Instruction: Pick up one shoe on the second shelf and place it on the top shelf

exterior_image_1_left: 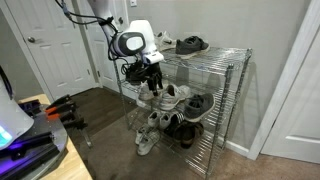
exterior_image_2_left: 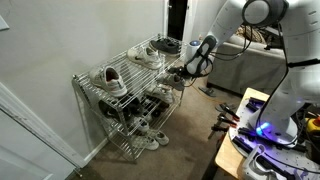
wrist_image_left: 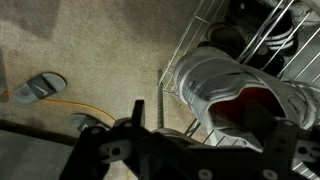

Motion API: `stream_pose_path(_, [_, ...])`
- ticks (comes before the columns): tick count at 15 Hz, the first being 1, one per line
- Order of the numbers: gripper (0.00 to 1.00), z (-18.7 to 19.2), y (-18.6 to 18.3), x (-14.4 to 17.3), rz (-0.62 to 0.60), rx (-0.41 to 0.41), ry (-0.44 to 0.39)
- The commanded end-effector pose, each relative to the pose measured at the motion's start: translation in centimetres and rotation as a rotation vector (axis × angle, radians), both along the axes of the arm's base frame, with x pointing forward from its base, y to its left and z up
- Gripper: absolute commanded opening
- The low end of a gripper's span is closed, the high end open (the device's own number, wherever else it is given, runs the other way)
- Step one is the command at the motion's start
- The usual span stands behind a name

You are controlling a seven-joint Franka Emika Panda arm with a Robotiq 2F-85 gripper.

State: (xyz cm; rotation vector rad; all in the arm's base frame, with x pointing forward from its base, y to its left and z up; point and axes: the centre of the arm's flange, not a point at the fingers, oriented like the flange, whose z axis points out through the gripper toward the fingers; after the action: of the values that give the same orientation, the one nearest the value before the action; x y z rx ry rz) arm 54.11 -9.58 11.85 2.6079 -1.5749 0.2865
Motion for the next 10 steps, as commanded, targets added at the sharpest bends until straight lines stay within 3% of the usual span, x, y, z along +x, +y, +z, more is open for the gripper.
stream_pose_path(1, [1.00,-2.4,-0.3,1.0,-0.095,0.013,-0.001])
stream_pose_path(9, [1.00,-5.6,-0.7,1.7,-0.199,0.069,0.047])
stream_pose_path(10, [0.91,-5.9,-0.6,1.7,-0.200,0.072,0.058])
